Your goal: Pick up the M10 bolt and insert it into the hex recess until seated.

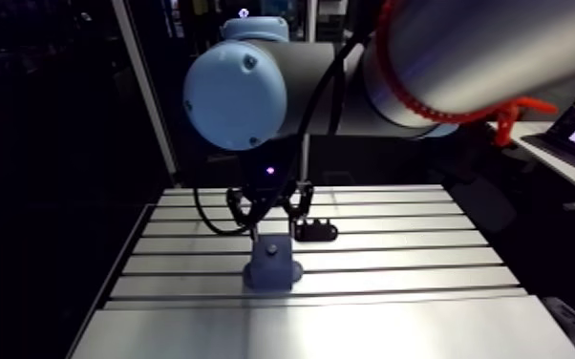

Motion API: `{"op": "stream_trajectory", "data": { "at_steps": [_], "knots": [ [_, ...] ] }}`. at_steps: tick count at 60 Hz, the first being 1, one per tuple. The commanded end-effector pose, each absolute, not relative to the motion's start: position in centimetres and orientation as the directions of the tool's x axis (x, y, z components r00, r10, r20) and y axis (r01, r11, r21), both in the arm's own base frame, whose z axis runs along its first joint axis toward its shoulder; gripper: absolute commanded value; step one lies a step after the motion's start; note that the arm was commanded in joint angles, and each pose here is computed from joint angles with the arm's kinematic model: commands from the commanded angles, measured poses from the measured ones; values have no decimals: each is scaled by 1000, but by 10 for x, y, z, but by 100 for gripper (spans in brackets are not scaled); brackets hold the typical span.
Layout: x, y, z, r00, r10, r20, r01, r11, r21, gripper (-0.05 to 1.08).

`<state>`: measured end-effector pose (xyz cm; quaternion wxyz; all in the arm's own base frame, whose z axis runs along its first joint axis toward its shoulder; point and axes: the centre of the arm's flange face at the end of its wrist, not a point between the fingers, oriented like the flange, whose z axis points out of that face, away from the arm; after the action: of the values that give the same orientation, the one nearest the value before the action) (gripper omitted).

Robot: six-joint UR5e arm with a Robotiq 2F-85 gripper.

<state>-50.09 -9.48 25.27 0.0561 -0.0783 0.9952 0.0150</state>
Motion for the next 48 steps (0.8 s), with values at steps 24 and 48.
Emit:
{"op": "stream_trajectory", "data": {
  "at_steps": [24, 48],
  "knots": [
    [-497, -96, 249, -979, -156, -129, -158, 987, 12, 50],
    [-497, -96, 246, -979, -153, -133, -155, 988, 8, 53]
  ]
}}
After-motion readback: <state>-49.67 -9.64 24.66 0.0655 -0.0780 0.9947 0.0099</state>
